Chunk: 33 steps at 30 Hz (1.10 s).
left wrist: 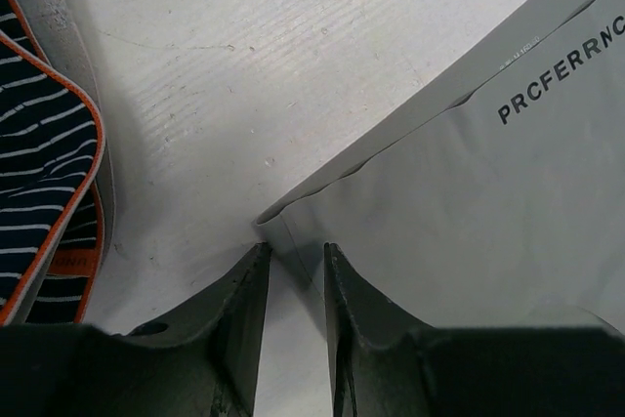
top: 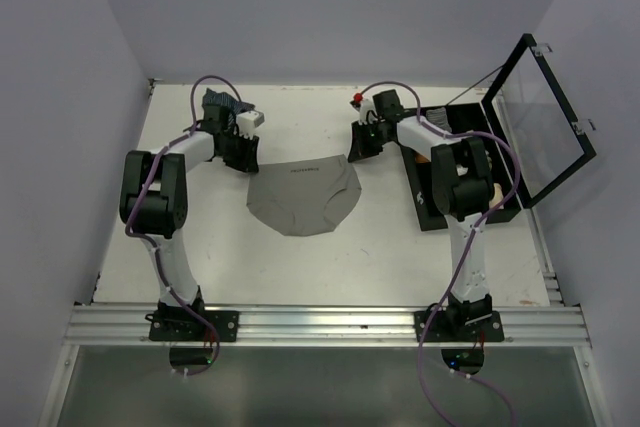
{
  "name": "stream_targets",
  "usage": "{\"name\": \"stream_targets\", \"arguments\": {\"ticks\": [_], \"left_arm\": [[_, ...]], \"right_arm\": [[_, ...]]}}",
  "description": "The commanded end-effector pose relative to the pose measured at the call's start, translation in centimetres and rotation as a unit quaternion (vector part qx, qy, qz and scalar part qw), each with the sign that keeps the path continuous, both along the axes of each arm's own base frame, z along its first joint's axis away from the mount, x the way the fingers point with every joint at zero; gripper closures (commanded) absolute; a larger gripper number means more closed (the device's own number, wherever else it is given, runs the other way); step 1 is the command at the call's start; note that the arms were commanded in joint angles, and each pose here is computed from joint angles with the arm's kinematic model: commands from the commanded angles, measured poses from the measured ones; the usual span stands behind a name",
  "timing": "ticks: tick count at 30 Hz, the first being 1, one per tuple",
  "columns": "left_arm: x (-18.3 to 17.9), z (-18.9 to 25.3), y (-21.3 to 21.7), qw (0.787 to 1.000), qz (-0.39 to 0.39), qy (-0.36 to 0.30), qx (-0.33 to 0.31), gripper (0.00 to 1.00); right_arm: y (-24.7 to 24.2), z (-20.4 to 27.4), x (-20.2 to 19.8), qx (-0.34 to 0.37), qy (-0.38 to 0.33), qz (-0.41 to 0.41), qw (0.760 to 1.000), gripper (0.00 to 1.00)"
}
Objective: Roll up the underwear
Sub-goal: Flatten the underwear
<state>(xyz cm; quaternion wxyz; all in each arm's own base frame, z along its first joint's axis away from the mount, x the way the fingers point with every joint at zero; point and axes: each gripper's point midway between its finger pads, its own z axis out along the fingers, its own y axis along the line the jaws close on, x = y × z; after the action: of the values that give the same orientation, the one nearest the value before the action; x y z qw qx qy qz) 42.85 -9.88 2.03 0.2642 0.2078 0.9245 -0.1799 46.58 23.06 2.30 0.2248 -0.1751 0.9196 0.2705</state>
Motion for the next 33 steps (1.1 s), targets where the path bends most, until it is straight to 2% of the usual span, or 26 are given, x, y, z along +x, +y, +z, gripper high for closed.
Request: {"name": "stream_targets", "arguments": {"ticks": [1, 7, 9, 13, 20, 26, 33], "left_arm": [[-0.7, -1.5, 0.7, 0.999, 0.01, 0.032, 0.006, 0.69], [-0.8, -1.8, 0.9, 0.999, 0.01, 0.036, 0.006, 0.75], [-0.9, -1.9, 0.9, 0.999, 0.008, 0.036, 0.005, 0.75], [-0.9, -2.1, 0.7, 0.999, 0.008, 0.04, 0.002, 0.73], [-0.9, -2.0, 0.7, 0.999, 0.006, 0.041, 0.0, 0.71], [-1.0, -2.2, 0.6, 0.999, 0.006, 0.043, -0.001, 0.71], [-0.9, -2.3, 0.6, 0.999, 0.005, 0.045, -0.001, 0.71]], "right_arm": [[-0.3, 0.7, 0.4, -0.009, -0.019, -0.001, 1.0, 1.0], [-3.5, 2.6, 0.8, -0.019, -0.039, -0.051, 0.998, 1.0], [-3.1, 3.1, 0.3, 0.001, -0.036, -0.037, 0.999, 1.0], [-1.4, 3.8, 0.3, 0.028, -0.033, -0.023, 0.999, 0.78], [1.2, 3.0, 0.4, 0.003, -0.036, 0.016, 0.999, 0.63], [2.0, 1.5, 0.4, -0.025, -0.041, 0.034, 0.998, 0.64], [0.9, -0.4, 0.8, -0.094, -0.066, 0.054, 0.992, 0.68]]}}
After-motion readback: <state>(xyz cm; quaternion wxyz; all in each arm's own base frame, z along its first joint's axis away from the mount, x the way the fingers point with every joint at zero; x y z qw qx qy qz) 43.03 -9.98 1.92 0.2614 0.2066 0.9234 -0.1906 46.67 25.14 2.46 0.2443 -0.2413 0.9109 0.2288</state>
